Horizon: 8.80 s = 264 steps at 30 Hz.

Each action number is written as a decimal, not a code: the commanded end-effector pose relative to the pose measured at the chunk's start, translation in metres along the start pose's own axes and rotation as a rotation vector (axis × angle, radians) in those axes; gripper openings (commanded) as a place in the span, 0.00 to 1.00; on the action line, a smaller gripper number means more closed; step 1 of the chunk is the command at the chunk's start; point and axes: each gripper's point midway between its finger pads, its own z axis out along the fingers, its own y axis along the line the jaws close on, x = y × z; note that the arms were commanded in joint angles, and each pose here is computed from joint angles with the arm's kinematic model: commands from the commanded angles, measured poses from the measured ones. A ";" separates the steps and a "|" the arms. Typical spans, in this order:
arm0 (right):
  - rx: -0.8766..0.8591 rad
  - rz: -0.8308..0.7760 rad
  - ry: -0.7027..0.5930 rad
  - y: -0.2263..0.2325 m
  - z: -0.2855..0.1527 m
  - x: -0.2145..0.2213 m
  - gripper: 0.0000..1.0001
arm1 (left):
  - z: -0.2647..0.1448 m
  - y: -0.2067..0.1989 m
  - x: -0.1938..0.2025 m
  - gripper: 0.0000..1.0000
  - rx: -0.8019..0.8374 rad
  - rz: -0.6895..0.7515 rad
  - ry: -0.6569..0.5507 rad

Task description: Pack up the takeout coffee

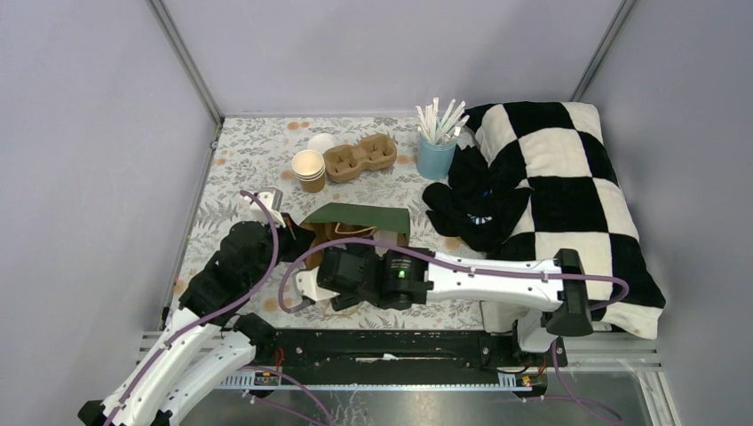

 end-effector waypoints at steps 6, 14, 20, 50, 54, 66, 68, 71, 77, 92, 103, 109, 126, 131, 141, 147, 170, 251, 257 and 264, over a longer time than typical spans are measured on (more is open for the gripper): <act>0.178 -0.071 -0.088 -0.037 0.050 -0.014 0.49 | -0.004 -0.013 -0.010 0.00 0.087 0.007 -0.067; 0.206 -0.032 -0.134 -0.039 0.070 0.016 0.48 | -0.005 -0.017 -0.009 0.00 0.109 0.030 -0.064; 0.266 0.053 -0.116 -0.061 0.080 0.027 0.48 | -0.005 -0.020 -0.005 0.00 0.130 0.035 -0.038; 0.203 0.238 -0.256 -0.044 0.107 0.018 0.47 | 0.008 0.004 0.014 0.00 -0.022 -0.115 0.018; 0.207 0.260 -0.267 -0.048 0.104 0.015 0.47 | 0.015 0.013 0.033 0.00 -0.083 -0.148 0.108; 0.341 0.383 -0.133 -0.074 0.112 0.033 0.47 | -0.004 0.007 0.022 0.00 -0.017 -0.193 0.009; 0.334 0.384 -0.090 -0.071 0.116 0.038 0.46 | -0.005 0.006 0.020 0.00 -0.010 -0.187 0.000; 0.273 0.382 -0.129 -0.063 0.121 0.028 0.46 | -0.005 0.006 0.021 0.00 -0.006 -0.185 0.001; 0.196 0.407 -0.109 -0.048 0.137 0.023 0.46 | -0.003 0.004 0.024 0.00 0.009 -0.182 0.008; 0.253 0.516 -0.040 -0.047 0.151 0.056 0.46 | -0.003 0.002 0.013 0.00 0.003 -0.149 -0.007; 0.213 0.255 -0.188 -0.046 0.157 0.050 0.46 | -0.004 0.005 0.002 0.00 -0.031 -0.104 -0.023; 0.210 0.235 -0.182 -0.050 0.170 0.044 0.46 | -0.003 -0.004 0.002 0.00 0.013 -0.101 -0.013; 0.174 0.565 -0.044 -0.053 0.156 0.051 0.60 | -0.004 -0.013 0.003 0.00 0.064 -0.116 -0.002; 0.200 0.648 -0.032 -0.061 0.155 0.047 0.51 | -0.004 -0.014 0.002 0.00 0.066 -0.119 -0.009; 0.239 0.760 0.038 -0.054 0.154 0.059 0.49 | -0.002 -0.014 0.003 0.00 0.074 -0.121 -0.012; 0.256 0.802 0.071 -0.049 0.160 0.058 0.47 | -0.002 -0.012 0.004 0.00 0.065 -0.121 -0.013; 0.126 0.798 0.185 0.002 0.207 0.062 0.54 | 0.004 -0.013 0.011 0.00 0.069 -0.136 0.016; 0.223 0.908 -0.308 -0.068 0.149 0.004 0.55 | 0.003 -0.020 0.013 0.00 0.065 -0.158 0.088; 0.259 0.968 -0.313 -0.072 0.161 0.001 0.49 | 0.003 -0.021 0.014 0.00 0.070 -0.151 0.095; 0.228 1.008 -0.331 -0.074 0.173 -0.013 0.39 | -0.001 -0.017 0.013 0.00 0.047 -0.155 0.089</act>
